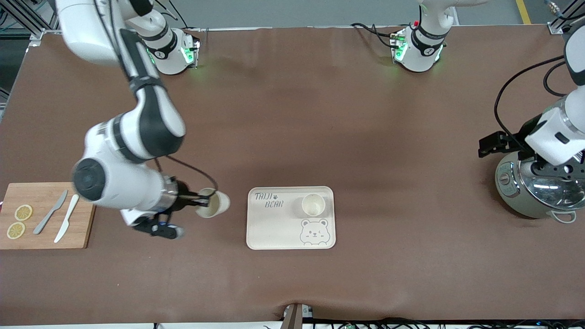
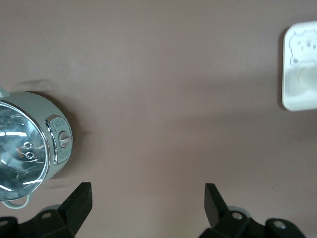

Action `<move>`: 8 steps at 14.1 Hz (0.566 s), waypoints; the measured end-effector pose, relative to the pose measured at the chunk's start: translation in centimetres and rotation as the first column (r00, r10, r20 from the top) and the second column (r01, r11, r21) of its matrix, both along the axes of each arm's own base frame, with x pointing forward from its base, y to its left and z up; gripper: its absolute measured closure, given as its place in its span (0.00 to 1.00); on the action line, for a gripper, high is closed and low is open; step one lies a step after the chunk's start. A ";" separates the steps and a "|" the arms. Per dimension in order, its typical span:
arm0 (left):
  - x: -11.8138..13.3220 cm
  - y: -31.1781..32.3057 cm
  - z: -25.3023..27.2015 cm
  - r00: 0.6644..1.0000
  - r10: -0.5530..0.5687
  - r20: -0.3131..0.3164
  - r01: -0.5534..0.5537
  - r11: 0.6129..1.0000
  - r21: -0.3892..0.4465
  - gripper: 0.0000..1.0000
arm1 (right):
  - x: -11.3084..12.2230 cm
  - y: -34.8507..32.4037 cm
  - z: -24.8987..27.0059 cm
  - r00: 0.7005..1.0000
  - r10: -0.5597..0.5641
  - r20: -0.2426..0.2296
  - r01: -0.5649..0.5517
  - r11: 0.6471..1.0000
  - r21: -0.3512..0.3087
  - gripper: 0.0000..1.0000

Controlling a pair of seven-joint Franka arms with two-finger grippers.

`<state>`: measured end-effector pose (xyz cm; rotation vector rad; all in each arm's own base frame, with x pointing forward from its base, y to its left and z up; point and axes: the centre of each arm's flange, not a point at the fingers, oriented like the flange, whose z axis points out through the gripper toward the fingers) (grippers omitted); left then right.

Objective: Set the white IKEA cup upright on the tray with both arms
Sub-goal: 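Carry the white cup with the right gripper over the tray beside the first cup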

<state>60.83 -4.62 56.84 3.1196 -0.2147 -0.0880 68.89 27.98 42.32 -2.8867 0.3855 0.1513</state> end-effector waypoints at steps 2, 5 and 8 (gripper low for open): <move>-0.2 -0.7 -0.9 0.998 -0.068 -0.006 0.068 0.998 -0.004 0.00 | -1.2 4.4 0.2 0.999 -0.024 0.048 0.025 1.000 -0.018 0.96; -0.4 -2.6 -1.9 0.994 -0.109 -0.005 0.109 0.994 -0.011 0.00 | -2.7 8.9 -1.7 0.991 -0.016 0.130 0.035 0.989 -0.146 0.96; -0.7 -5.6 -1.4 0.997 -0.076 0.012 0.076 0.997 -0.017 0.00 | -3.2 11.3 -5.0 0.986 -0.019 0.168 0.048 0.984 -0.169 0.96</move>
